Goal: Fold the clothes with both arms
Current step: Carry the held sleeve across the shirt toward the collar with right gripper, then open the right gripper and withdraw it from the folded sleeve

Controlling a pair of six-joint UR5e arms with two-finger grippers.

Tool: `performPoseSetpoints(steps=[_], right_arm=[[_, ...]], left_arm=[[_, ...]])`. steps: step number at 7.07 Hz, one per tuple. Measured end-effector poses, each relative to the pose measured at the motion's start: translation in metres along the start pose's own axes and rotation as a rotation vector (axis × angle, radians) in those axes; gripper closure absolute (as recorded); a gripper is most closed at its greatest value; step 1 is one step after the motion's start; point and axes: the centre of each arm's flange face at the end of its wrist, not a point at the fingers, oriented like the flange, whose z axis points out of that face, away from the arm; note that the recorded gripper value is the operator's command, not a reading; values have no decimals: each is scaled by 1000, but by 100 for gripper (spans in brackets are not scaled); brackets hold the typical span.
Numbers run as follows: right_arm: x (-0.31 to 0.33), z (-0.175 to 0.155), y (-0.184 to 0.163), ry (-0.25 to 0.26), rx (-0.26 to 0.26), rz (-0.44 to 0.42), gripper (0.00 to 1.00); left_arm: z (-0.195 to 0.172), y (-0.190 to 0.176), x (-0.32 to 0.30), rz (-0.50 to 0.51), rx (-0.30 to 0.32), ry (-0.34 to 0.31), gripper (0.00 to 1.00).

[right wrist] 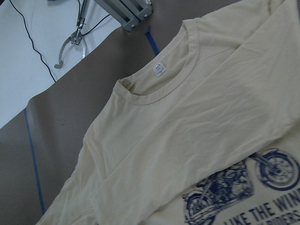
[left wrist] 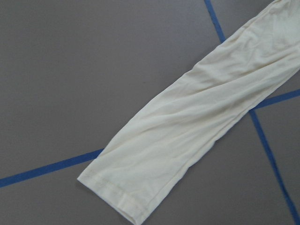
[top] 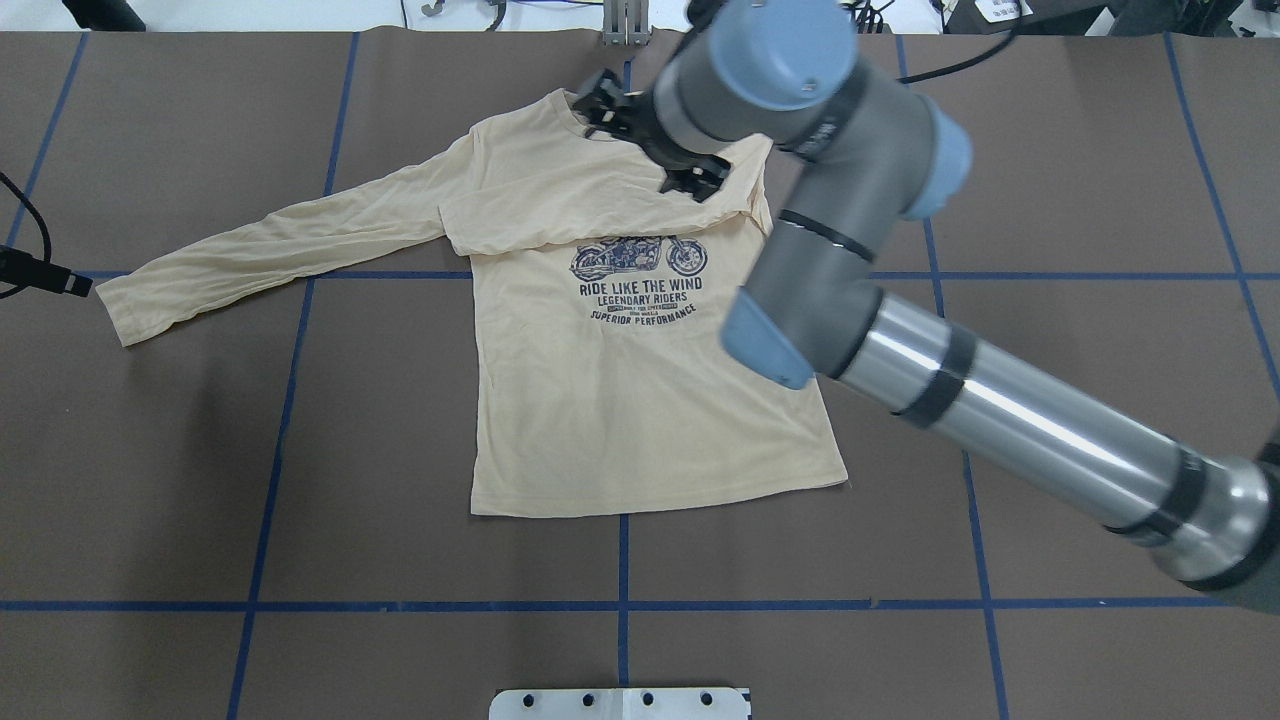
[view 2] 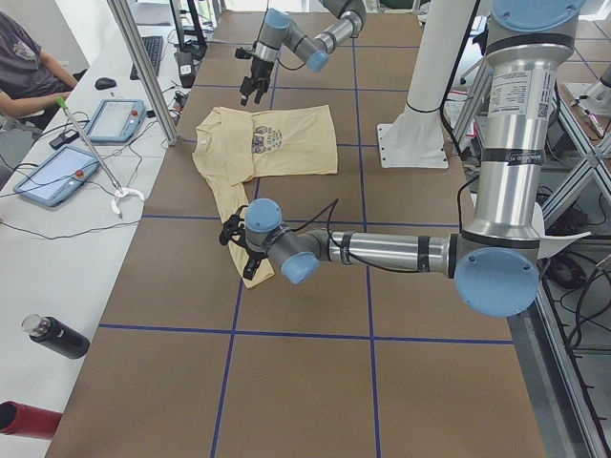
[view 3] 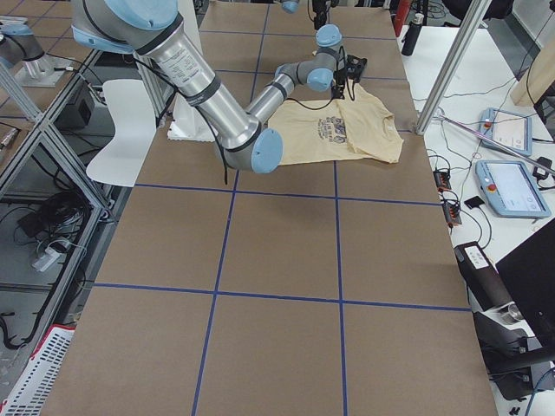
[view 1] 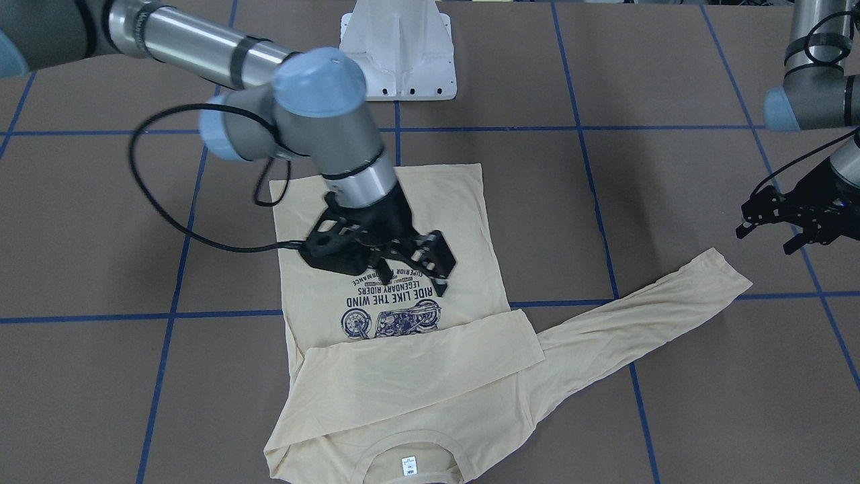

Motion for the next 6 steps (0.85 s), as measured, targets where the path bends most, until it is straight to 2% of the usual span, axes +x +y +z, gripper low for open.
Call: performPoseSetpoints(steps=[2, 4, 6], right_arm=[[132, -67, -38, 55, -56, -93, 1], [214, -99, -73, 114, -96, -132, 1], [244, -110, -89, 136, -111, -164, 1]], left_arm=[[39, -23, -28, -5, -6, -2, 29], [54, -17, -47, -11, -2, 7, 47], [58, -10, -53, -19, -9, 9, 47]])
